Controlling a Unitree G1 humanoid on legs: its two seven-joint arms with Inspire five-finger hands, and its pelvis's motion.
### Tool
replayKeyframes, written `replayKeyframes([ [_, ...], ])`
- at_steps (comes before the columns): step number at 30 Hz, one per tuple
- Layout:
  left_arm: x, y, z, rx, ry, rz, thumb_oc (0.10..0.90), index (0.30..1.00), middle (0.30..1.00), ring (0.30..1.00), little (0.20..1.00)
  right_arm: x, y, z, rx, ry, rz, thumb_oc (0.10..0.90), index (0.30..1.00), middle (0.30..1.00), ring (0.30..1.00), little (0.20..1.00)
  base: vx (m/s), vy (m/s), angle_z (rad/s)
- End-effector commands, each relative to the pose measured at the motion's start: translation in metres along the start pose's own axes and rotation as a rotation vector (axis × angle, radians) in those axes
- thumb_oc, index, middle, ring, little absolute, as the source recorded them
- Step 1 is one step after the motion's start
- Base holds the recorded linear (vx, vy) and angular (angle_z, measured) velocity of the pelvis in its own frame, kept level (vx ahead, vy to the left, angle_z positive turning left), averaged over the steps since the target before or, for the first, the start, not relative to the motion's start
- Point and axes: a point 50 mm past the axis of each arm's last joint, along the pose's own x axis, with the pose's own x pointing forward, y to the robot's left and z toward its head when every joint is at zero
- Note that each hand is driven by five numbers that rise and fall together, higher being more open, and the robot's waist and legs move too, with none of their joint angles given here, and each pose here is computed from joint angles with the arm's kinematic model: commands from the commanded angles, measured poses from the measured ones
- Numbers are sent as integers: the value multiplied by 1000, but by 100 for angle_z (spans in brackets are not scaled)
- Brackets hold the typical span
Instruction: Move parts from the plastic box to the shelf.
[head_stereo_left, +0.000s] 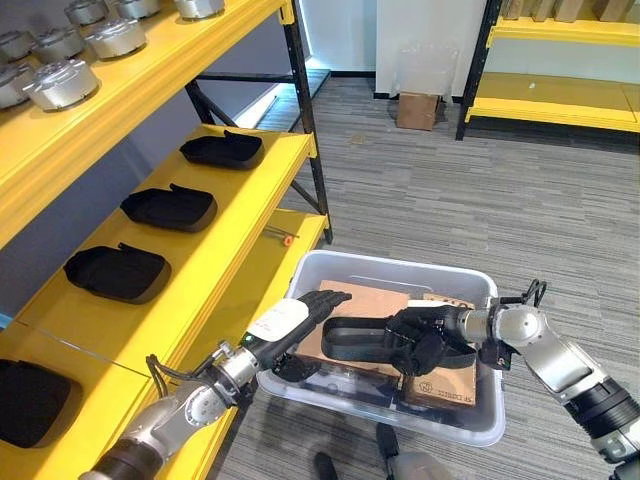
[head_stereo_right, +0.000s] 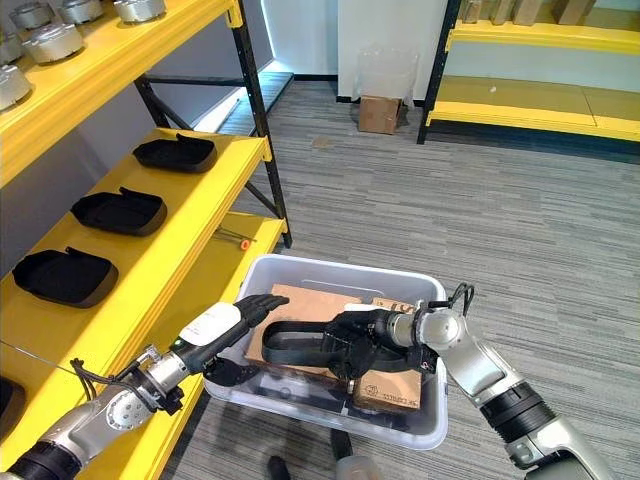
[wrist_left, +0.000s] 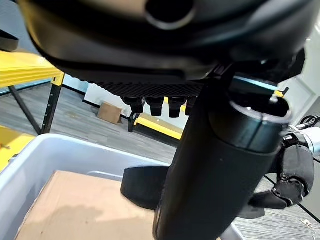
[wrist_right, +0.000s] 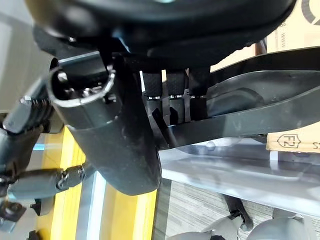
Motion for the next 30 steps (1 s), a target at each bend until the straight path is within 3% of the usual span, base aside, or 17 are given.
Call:
replayKeyframes([
  [1, 19, 21, 1, 29, -52, 147, 900, 1000, 1000, 1000, 1000, 2, -22, 56, -131, -240, -35, 400, 300, 300, 300, 300, 0, 0, 0],
  [30, 31, 8, 11, -9, -85, 140, 900, 1000, 1000, 1000, 1000, 15, -8, 63, -129, -288, 31, 400, 300, 300, 300, 300, 0, 0, 0],
])
